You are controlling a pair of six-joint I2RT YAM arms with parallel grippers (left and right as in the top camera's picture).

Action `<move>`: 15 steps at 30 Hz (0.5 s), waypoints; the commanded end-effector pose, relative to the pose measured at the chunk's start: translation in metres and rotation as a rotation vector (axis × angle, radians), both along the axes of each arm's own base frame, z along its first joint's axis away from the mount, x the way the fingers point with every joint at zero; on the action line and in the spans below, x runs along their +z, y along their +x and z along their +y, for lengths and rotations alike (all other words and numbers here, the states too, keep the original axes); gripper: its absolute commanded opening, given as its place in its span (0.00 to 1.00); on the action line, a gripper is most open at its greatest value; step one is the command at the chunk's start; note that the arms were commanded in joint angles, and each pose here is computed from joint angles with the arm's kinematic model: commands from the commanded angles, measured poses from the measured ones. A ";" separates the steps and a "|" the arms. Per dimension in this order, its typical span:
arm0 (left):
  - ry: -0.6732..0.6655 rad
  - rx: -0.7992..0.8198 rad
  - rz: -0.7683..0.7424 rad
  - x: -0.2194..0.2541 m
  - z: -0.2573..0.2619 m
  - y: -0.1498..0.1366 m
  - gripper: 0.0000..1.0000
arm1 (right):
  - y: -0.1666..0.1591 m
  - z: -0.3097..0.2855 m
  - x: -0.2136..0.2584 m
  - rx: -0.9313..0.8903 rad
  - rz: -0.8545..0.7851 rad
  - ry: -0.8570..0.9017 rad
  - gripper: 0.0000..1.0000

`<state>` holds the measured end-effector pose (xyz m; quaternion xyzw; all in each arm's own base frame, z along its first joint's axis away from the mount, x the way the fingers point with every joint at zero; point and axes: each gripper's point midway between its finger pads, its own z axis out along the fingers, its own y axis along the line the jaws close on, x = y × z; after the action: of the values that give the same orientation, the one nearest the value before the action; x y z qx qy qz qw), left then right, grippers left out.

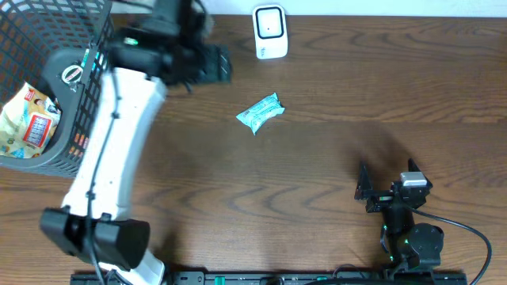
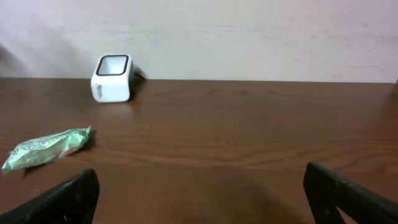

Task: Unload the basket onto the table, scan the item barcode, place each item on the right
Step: 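Carry the green packet out and drop it near the scanner, then reach the left gripper into the basket and grasp the yellow snack bag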

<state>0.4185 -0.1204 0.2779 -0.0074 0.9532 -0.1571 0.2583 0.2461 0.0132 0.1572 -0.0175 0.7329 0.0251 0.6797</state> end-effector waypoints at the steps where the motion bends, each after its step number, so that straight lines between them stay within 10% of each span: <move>1: 0.037 0.178 -0.291 0.094 0.083 0.012 0.83 | 0.000 0.000 -0.001 -0.003 0.001 0.010 0.99; 7: 0.268 0.570 -0.432 0.129 0.244 0.006 0.83 | 0.000 0.000 -0.001 -0.003 0.001 0.010 0.99; 15: 0.506 0.552 -0.231 0.049 0.349 0.010 0.84 | 0.000 0.000 -0.001 -0.003 0.001 0.010 0.99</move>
<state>0.4205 0.1959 0.3823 -0.2056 0.8576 0.1150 0.4572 0.2461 0.0132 0.1572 -0.0175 0.7329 0.0251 0.6797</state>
